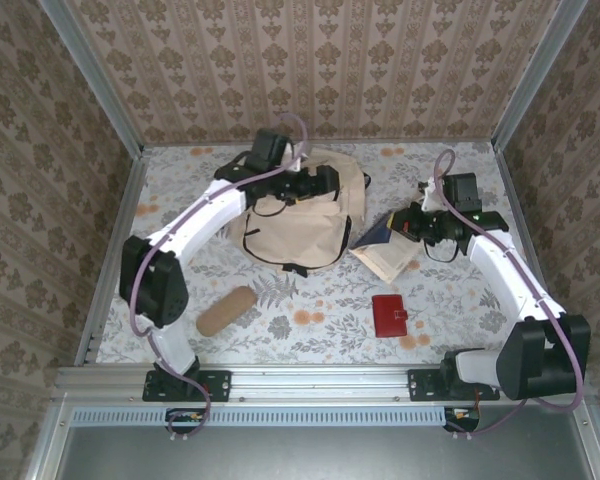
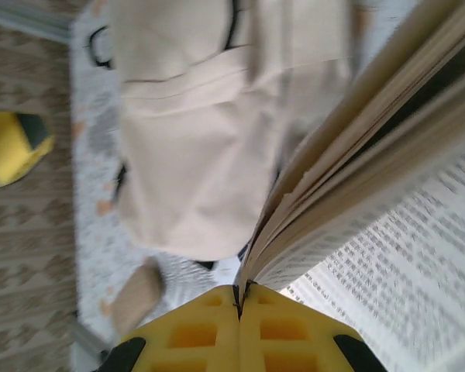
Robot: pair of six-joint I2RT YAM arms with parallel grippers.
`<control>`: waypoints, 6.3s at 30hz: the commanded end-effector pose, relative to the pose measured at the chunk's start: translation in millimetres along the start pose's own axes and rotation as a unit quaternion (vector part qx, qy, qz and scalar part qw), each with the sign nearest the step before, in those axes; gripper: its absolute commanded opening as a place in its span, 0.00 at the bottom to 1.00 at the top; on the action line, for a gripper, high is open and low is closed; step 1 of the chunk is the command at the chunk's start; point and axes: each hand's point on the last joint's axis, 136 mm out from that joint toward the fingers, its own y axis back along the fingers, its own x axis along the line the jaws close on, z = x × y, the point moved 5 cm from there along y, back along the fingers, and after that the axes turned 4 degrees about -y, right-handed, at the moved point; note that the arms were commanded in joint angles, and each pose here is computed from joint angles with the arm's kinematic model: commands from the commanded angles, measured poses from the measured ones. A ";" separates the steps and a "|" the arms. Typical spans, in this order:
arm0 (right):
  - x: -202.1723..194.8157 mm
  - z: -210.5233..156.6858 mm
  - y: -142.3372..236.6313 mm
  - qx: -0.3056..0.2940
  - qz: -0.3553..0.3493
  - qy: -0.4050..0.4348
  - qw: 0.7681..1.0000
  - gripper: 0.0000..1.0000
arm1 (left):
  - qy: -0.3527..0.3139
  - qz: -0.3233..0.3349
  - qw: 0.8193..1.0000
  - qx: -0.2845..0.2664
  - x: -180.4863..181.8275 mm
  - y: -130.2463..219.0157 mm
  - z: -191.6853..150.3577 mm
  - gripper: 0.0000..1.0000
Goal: Pack the student bag
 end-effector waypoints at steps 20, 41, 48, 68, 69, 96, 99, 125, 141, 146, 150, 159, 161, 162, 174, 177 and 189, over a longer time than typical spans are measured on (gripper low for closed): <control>50.6 -39.5 -118.1 0.212 0.176 0.020 0.961 0.00 | 0.178 -0.092 0.980 0.002 79.3 39.1 -62.1 0.99; -50.5 -72.4 -90.4 0.188 -0.038 -0.019 0.981 0.00 | 0.143 -0.015 0.984 0.105 90.0 -11.2 -102.9 0.77; -58.4 -66.3 -102.1 0.191 -0.040 -0.034 0.980 0.00 | 0.132 -0.008 0.983 0.123 91.8 -34.8 -105.3 0.74; -61.2 -55.2 -115.0 0.189 -0.033 -0.041 0.981 0.00 | 0.098 -0.050 0.987 0.114 92.2 -65.8 -88.0 0.32; -60.3 -54.4 -112.6 0.186 -0.033 -0.041 0.981 0.00 | 0.094 -0.050 0.988 0.109 91.0 -64.2 -85.4 0.26; 104.7 -28.3 -29.5 -0.042 0.289 -0.147 0.945 0.99 | 0.152 -0.120 0.959 -0.208 -17.0 94.9 0.0 0.05; 102.9 -24.1 -32.3 -0.060 0.288 -0.171 0.940 0.92 | 0.167 -0.130 0.953 -0.217 -21.5 101.3 0.4 0.04; 99.4 -17.8 -47.1 -0.130 0.278 -0.214 0.927 0.16 | 0.189 -0.153 0.947 -0.210 -16.5 112.4 -22.7 0.27; 38.1 -29.3 -4.6 -0.194 -0.040 -0.022 0.980 0.10 | -0.034 0.229 0.973 -0.016 77.2 90.6 -75.8 0.81; 13.4 -27.1 22.2 -0.229 -0.095 -0.027 0.968 0.10 | -0.056 0.301 0.949 0.070 92.7 56.7 -88.1 0.77; 0.5 -23.9 39.0 -0.247 -0.101 -0.041 0.963 0.10 | -0.047 0.319 0.940 0.111 98.5 23.3 -96.9 0.73; -2.5 -27.5 36.3 -0.230 -0.084 -0.049 0.968 0.10 | -0.008 0.373 0.913 0.164 128.3 -14.6 -109.7 0.63; -3.2 -28.5 33.8 -0.225 -0.081 -0.052 0.970 0.10 | -0.003 0.362 0.916 0.174 129.1 -22.5 -112.5 0.59; -3.3 -29.3 33.3 -0.222 -0.080 -0.052 0.970 0.10 | -0.002 0.357 0.917 0.176 129.5 -26.2 -112.9 0.55; -6.7 -39.2 39.6 -0.220 -0.076 -0.053 0.971 0.10 | -0.016 0.323 0.935 0.145 102.0 -21.6 -92.9 0.00; -6.0 -41.6 48.1 -0.228 -0.079 -0.050 0.969 0.10 | -0.026 0.297 0.948 0.113 78.4 -7.7 -77.4 0.00; -12.5 -65.4 88.8 -0.225 -0.134 -0.057 0.964 0.10 | -0.057 0.138 0.987 -0.053 -14.8 24.3 0.7 0.00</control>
